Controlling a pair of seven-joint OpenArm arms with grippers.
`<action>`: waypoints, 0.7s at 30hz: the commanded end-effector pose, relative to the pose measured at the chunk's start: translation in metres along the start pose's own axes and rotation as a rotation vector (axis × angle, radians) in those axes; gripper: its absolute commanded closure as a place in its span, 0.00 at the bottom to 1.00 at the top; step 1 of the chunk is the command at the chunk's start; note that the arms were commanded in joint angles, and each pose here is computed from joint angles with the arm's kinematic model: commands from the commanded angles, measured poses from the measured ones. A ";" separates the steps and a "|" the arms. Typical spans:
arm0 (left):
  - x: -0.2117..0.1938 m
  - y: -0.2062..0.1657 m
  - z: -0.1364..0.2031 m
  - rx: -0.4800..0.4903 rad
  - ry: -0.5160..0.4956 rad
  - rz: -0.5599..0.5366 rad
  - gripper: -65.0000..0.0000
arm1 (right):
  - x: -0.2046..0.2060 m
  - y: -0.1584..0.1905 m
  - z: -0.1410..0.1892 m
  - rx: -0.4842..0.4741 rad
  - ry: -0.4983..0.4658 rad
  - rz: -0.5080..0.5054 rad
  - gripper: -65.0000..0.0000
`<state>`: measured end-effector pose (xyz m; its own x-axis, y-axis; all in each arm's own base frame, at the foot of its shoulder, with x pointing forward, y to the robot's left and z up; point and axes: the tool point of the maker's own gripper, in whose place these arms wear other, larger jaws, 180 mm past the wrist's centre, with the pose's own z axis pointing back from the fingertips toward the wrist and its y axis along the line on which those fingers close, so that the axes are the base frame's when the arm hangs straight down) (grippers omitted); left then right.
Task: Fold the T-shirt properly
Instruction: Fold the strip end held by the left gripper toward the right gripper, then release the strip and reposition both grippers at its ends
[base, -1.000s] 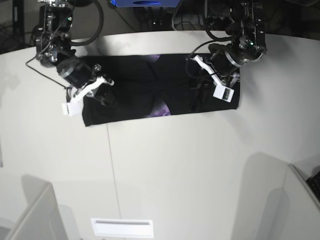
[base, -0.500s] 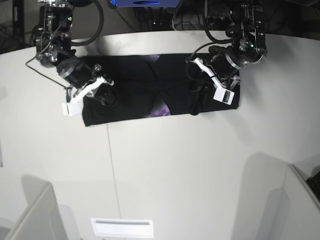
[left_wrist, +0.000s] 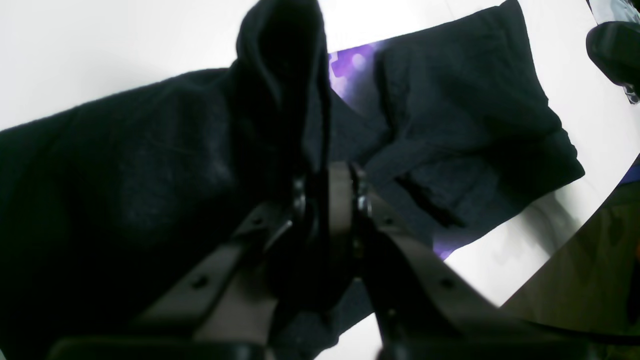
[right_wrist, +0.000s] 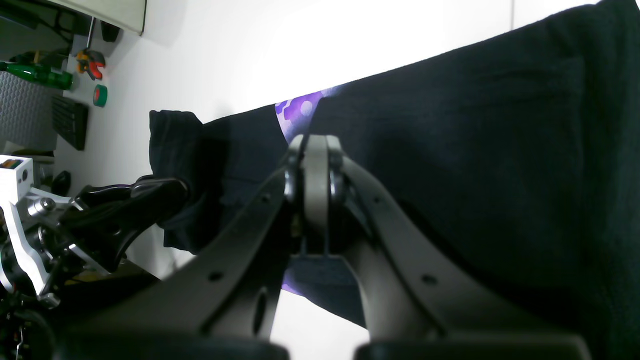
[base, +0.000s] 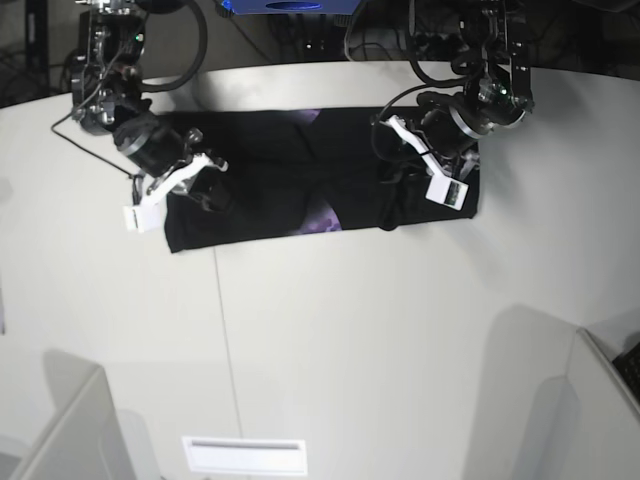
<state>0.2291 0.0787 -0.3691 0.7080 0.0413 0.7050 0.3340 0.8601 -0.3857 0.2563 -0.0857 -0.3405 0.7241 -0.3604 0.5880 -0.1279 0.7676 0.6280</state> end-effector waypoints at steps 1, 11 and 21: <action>0.011 -0.004 0.002 -0.018 -0.042 -0.011 1.00 | 0.011 0.005 0.002 0.021 -0.036 0.010 1.00; 0.011 -0.004 0.002 -0.017 -0.041 -0.012 0.60 | 0.011 0.006 0.002 0.022 -0.036 0.009 1.00; 0.012 -0.018 -0.005 -0.060 -0.037 -0.027 0.30 | 0.011 0.006 0.002 0.022 -0.036 0.009 1.00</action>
<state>0.2276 0.0678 -0.3692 0.7098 0.0219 0.7040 0.3622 0.8459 -0.3915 0.2565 -0.0853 -0.3403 0.7234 -0.3625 0.5875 -0.1273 0.7664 0.6297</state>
